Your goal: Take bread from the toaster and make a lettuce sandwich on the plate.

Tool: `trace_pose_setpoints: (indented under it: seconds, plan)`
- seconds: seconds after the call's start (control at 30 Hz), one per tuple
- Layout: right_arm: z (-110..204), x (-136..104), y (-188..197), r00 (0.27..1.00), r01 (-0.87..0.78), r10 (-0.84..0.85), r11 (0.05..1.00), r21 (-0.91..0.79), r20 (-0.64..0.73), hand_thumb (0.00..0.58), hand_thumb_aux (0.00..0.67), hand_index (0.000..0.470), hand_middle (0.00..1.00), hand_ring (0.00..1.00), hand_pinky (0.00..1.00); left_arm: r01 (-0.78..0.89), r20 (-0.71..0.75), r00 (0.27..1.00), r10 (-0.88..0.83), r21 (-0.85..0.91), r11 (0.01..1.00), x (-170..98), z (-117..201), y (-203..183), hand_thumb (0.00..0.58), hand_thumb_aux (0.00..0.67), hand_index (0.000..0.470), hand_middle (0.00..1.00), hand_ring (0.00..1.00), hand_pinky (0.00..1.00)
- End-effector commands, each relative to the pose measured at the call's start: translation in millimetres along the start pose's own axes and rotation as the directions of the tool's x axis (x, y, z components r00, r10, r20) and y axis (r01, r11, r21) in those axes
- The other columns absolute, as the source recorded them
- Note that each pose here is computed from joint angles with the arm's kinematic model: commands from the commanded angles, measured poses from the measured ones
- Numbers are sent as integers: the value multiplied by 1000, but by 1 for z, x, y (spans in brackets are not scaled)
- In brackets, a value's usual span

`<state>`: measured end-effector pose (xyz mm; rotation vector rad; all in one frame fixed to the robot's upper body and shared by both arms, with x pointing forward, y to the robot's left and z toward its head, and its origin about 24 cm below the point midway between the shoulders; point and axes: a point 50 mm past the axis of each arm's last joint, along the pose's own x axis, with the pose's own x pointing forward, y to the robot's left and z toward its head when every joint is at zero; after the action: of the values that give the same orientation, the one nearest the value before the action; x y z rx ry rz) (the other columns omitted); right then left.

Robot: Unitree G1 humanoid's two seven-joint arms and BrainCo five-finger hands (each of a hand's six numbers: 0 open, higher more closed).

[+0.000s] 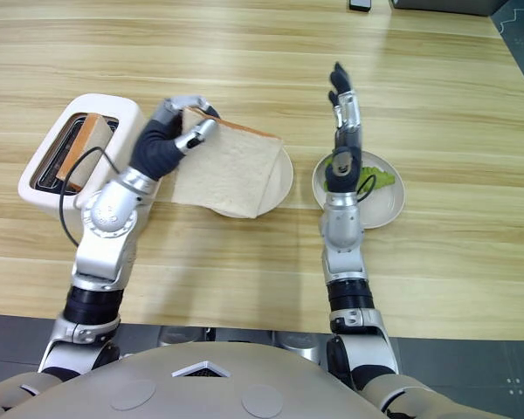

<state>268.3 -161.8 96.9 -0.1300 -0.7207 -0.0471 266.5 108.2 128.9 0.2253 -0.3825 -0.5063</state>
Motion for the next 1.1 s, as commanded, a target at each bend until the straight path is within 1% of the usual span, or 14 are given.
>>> trace_pose_setpoints:
  seconds: [0.03, 0.27, 0.4, 0.47, 0.53, 0.63, 0.67, 0.77, 0.87, 0.93, 1.0, 1.1]
  plan:
    - [-8, 4, -16, 996, 78, -77, 997, 3, -36, 0, 0, 0, 0, 0, 0, -8, -78, 997, 8, 5, 1000, 7, -26, -4, 580, 670, 460, 1000, 1000, 1000]
    - [-11, 9, -24, 994, 102, -102, 995, -3, -33, 0, 0, 0, 0, 0, 0, -58, -154, 987, 53, -31, 998, 15, -61, -16, 580, 670, 460, 1000, 1000, 1000]
    - [-12, 12, -34, 994, 104, -105, 993, -52, -24, 0, 0, 0, 0, 0, 0, -68, -211, 976, 59, -38, 997, 18, -80, -25, 580, 670, 460, 1000, 1000, 1000]
    - [-11, 15, -40, 996, 84, -84, 991, -101, -4, 0, 0, 0, 0, 0, 0, -73, -234, 970, 63, -31, 997, 20, -87, -28, 580, 670, 460, 1000, 1000, 1000]
    - [-5, 20, -47, 999, 38, -30, 980, -194, 41, 0, 0, 0, 0, 0, 0, -78, -247, 966, 74, -5, 997, 22, -94, -31, 580, 670, 460, 1000, 1000, 1000]
    - [3, 26, -59, 993, -45, 83, 931, -362, 90, 0, 0, 0, 0, 0, 0, -83, -252, 963, 94, 52, 995, 25, -101, -34, 580, 670, 460, 1000, 1000, 1000]
    - [7, 28, -67, 987, -79, 133, 896, -438, 95, 0, 0, 0, 0, 0, 0, -96, -247, 962, 113, 81, 992, 25, -103, -34, 580, 670, 460, 1000, 1000, 1000]
    - [12, 30, -84, 976, -124, 203, 821, -557, 83, 0, 0, 0, 0, 0, 0, -122, -232, 961, 151, 136, 983, 27, -107, -33, 580, 670, 460, 1000, 1000, 1000]
    - [13, 31, -105, 966, -180, 259, 725, -665, 21, 0, 0, 0, 0, 0, 0, -159, -228, 954, 194, 164, 974, 29, -110, -32, 580, 670, 460, 1000, 1000, 1000]
    - [11, 30, -115, 947, -248, 319, 623, -742, -49, 0, 0, 0, 0, 0, 0, -170, -234, 949, 213, 191, 967, 29, -113, -32, 580, 670, 460, 1000, 1000, 1000]
    - [5, 26, -124, 915, -330, 375, 493, -805, -146, 0, 0, 0, 0, 0, 0, -180, -235, 944, 231, 217, 959, 28, -115, -32, 580, 670, 460, 1000, 1000, 1000]
    - [-9, 19, -135, 868, -427, 410, 326, -843, -281, 0, 0, 0, 0, 0, 0, -181, -241, 939, 245, 258, 949, 27, -118, -32, 580, 670, 460, 1000, 1000, 1000]
